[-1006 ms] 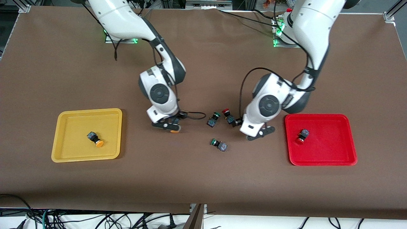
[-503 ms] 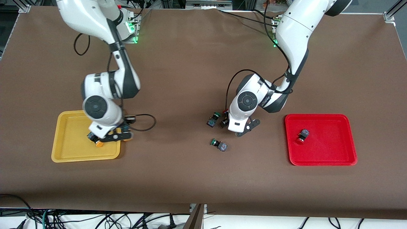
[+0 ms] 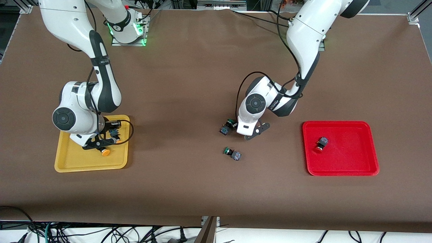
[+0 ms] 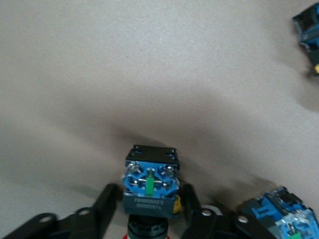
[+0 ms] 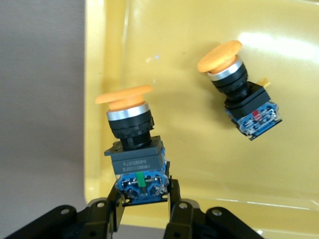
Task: Place red and yellow buttons in trays
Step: 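Place yellow button in yellow tray with the right gripper while the left gripper lifts, then carry red button into red tray with the left gripper while the right gripper retracts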
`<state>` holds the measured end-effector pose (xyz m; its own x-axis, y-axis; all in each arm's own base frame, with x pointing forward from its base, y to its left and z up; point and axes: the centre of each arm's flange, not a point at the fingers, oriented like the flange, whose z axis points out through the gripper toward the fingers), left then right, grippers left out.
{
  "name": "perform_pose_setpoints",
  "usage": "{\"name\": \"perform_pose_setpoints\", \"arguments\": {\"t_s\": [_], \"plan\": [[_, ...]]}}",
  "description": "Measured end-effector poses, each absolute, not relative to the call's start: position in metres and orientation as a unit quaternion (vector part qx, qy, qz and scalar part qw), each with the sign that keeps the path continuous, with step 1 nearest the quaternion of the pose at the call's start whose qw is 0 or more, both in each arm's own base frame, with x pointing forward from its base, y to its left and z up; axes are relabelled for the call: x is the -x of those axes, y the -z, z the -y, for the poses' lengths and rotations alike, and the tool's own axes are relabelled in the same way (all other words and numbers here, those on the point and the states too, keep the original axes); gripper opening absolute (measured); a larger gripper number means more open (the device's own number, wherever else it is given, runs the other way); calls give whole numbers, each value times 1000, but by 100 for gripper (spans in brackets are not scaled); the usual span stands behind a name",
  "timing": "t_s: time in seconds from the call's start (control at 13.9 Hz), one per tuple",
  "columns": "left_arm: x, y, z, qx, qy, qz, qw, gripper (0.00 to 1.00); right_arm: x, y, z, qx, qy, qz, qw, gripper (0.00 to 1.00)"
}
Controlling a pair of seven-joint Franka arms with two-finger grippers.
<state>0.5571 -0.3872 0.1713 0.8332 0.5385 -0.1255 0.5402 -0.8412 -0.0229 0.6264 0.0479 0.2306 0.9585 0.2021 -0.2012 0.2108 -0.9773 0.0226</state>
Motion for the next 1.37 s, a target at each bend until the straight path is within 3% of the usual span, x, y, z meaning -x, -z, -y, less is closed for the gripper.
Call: {"name": "perform_pose_setpoints", "arguments": {"t_s": [0.07,0.14,0.29,0.36,0.5,0.57,0.72,1.08,1.37], "plan": [[-558,-173,387,-958,60,-280,7,42,-627,-224,-43,-990,98,-103,16,42],[-558,-173,387,-958,60,-279,6,41,-627,-219,-40,-990,97,-98,10,50],[-560,-173,384,-958,58,-280,5,41,-626,-214,-40,-992,97,-84,-6,67],[-562,-174,382,-958,58,-281,3,41,-627,-215,-41,-992,95,-81,-11,67],[-571,-185,370,-955,61,-290,-8,41,-630,-220,-46,-993,89,-77,-16,83],[-580,-197,360,-953,63,-295,-15,41,-633,-228,-52,-994,82,-70,-19,83],[-598,-230,330,-957,77,-278,-34,41,-639,-259,-77,-996,62,-55,-27,97],[-634,-274,228,-975,116,-182,-43,41,-624,-346,-158,-998,27,-40,-28,100],[-654,-280,146,-985,133,-107,-25,41,-592,-456,-156,-999,17,-45,1,100]]}}
